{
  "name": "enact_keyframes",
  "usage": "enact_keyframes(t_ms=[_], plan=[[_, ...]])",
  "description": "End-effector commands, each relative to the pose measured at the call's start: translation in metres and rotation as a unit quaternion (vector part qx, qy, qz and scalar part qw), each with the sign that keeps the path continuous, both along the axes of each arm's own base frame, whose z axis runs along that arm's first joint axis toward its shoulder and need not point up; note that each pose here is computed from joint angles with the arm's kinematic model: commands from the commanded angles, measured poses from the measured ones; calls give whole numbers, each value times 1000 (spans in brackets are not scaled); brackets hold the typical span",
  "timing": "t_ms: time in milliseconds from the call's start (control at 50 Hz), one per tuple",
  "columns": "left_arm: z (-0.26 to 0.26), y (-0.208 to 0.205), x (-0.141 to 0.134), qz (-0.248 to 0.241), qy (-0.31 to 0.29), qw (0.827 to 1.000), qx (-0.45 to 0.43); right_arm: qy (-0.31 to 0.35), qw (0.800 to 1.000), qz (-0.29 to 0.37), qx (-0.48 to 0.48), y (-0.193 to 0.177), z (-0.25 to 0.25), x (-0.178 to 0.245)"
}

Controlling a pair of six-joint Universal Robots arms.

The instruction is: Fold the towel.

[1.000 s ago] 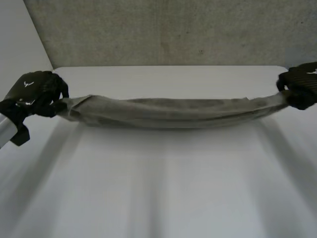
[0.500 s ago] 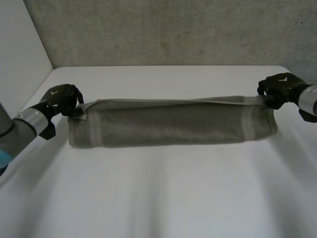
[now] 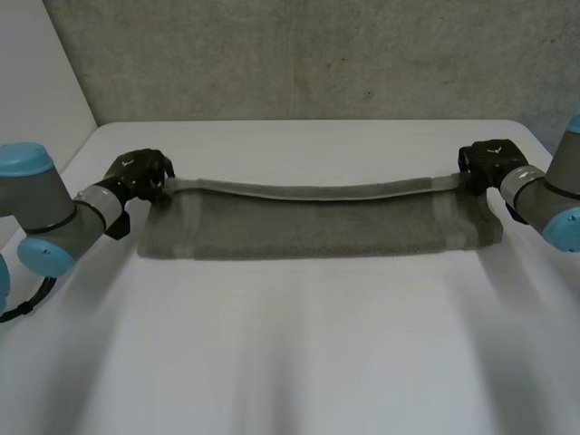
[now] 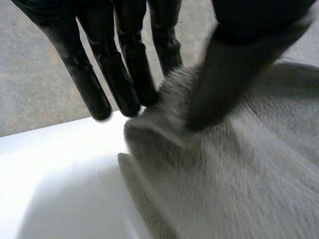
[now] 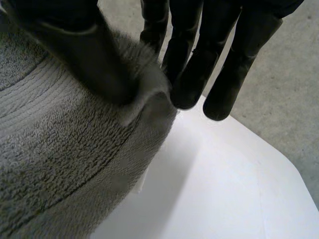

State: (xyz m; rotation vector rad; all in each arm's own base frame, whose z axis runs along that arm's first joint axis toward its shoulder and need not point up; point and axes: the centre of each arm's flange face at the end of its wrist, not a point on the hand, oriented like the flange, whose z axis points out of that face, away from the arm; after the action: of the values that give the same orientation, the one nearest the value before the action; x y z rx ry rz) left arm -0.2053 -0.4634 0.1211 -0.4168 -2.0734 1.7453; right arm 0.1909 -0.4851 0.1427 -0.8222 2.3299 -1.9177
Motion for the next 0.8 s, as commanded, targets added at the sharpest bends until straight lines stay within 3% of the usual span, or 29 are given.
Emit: enact_keyframes(t_ms=[20,240,380,520,580,800], plan=[[7,-2,2,32,-6,999,-7,1,1000,5,0,2,-4,11],[48,3,11,52,-4,998,-34,-40,998,-15,-43,6,61,5],[66,30,16,50,-8,998,-25,-67,997,-4,-36,30,100,-9],[60,62,16,47,-14,999,9,-39,998,35,19,59,79,-14],[53,81,13,42,-17,999,27,16,996,62,57,82,49,-17],[44,97,13,40,-16,999,23,59,996,61,41,80,-1,-33]])
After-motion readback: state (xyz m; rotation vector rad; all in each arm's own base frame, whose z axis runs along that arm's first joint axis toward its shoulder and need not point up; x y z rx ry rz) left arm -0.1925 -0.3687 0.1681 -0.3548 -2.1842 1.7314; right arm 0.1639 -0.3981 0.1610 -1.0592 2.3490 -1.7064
